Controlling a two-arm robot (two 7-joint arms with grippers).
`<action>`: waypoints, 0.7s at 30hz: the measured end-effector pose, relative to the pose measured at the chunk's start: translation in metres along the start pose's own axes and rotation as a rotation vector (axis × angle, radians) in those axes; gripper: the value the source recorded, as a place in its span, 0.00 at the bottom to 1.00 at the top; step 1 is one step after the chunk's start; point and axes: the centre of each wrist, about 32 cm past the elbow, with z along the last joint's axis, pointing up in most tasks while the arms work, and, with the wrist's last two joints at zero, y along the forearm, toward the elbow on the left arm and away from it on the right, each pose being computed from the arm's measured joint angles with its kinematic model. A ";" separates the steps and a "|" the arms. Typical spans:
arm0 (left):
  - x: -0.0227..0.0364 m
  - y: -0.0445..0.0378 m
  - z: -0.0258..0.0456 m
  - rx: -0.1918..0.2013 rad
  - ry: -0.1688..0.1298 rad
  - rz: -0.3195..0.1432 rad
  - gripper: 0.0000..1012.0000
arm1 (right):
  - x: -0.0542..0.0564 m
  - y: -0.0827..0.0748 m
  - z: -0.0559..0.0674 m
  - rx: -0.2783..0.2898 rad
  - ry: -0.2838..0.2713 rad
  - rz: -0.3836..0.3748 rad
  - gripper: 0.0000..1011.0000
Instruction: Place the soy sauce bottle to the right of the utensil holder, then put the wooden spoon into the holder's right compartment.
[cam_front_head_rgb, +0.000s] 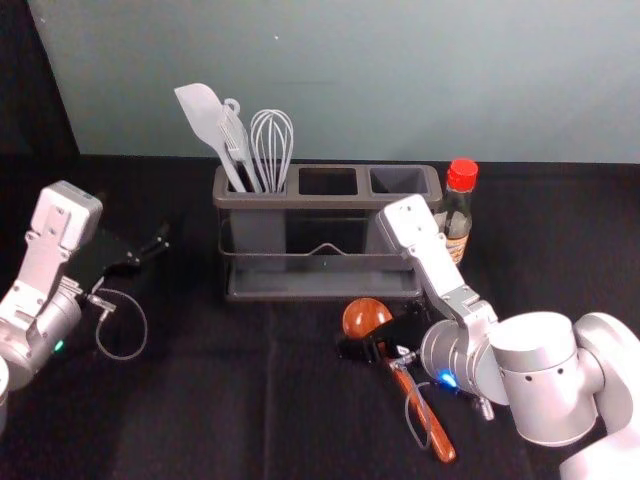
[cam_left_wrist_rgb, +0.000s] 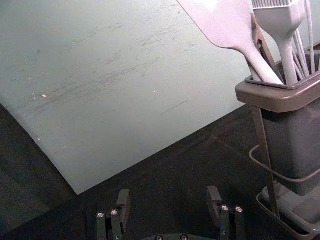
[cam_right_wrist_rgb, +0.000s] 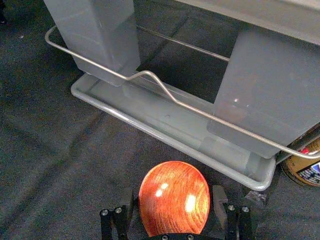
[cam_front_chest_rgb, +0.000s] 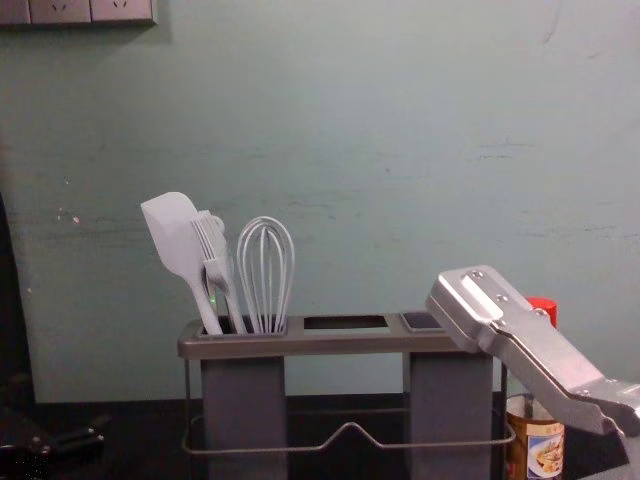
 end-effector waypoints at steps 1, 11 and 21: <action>0.0000 0.0000 0.0000 0.000 0.000 0.000 0.99 | 0.000 0.000 0.000 0.000 0.001 0.000 0.99; 0.0000 0.0000 0.0000 0.000 0.000 0.000 0.99 | 0.000 0.002 -0.001 0.003 0.000 -0.003 0.96; 0.0000 0.0000 0.0000 0.000 0.000 0.000 0.99 | 0.002 -0.003 0.001 0.017 -0.005 -0.011 0.83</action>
